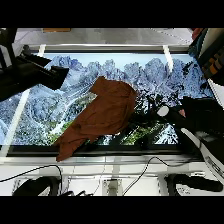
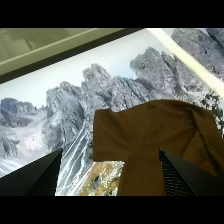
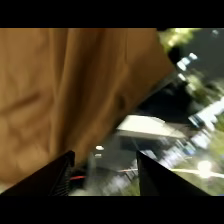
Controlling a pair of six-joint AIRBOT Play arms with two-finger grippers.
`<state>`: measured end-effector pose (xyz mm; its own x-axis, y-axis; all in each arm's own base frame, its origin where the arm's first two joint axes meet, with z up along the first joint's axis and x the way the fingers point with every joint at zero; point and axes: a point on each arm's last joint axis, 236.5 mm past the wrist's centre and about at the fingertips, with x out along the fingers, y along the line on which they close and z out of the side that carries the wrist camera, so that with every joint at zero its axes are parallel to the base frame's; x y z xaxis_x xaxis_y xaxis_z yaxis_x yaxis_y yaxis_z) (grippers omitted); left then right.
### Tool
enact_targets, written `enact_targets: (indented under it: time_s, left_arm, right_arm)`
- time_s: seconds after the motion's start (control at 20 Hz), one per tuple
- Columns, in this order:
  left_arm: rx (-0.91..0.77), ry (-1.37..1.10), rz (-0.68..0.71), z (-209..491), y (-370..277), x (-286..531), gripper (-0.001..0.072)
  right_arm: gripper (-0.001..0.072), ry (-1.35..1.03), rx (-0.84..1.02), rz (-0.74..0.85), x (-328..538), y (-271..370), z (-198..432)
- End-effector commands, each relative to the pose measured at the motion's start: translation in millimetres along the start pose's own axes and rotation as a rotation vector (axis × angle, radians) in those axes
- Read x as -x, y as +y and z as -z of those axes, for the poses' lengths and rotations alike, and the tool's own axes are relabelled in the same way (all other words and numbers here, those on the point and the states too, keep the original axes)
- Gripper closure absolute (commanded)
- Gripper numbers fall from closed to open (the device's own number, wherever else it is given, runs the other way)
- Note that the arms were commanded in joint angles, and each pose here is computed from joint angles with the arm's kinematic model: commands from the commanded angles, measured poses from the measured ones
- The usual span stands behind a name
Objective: Fold the clothes and pants, and hang the long-sleeved shirts on hangers.
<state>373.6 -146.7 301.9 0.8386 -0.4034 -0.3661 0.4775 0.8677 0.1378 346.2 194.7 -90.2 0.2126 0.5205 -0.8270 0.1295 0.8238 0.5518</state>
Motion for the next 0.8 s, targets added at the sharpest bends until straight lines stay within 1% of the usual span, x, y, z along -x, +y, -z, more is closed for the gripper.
enact_targets:
  time_s: [0.0,0.05,0.1,0.2,0.25,0.3,0.35,0.45,0.5,0.6,0.65,0.7,0.75]
  left_arm:
    - [0.003,0.024,0.005,7,0,-10,0.0004]
    - [0.004,0.029,0.006,8,0,-12,0.0005]
    - [0.005,0.034,0.007,10,0,-15,0.0004]
    - [0.006,0.039,0.008,11,0,-17,0.0005]
    - [0.006,0.041,0.008,12,0,-18,0.0005]
    - [0.006,0.043,0.008,12,0,-19,0.0005]
    - [0.007,0.044,0.009,13,1,-19,0.0013]
    - [0.007,0.035,0.006,10,1,-19,0.0014]
    - [0.007,0.033,0.004,10,2,-19,0.003]
    - [-0.009,0.036,-0.015,11,6,-18,0.0331]
    - [-0.024,0.038,-0.032,11,10,-17,0.0363]
    - [-0.024,0.043,-0.046,12,15,-15,0.0363]
    - [0.01,0.049,-0.058,14,19,-14,0.0345]
  right_arm:
    - [0.0275,0.036,-0.076,-0.024,-28,2,-14]
    - [0.0282,0.046,-0.076,-0.026,-33,4,-19]
    - [0.0329,0.065,-0.079,-0.029,-38,6,-21]
    - [0.034,0.106,-0.086,-0.038,-45,10,-23]
    - [0.0393,0.117,-0.088,-0.049,-46,14,-24]
    - [0.057,0.112,-0.077,-0.059,-43,20,-28]
    - [0.0692,0.115,-0.054,-0.07,-38,27,-31]
    - [0.0697,0.132,0.029,-0.067,-20,39,-39]
    - [0.0697,0.136,0.078,-0.05,-7,41,-46]
    - [0.0698,0.123,0.169,-0.008,31,44,-63]
    - [0.0697,0.094,0.202,0.013,56,44,-75]
    - [0.0698,0.057,0.222,0.028,82,44,-87]
    - [0.0697,0.02,0.239,0.041,112,43,-96]
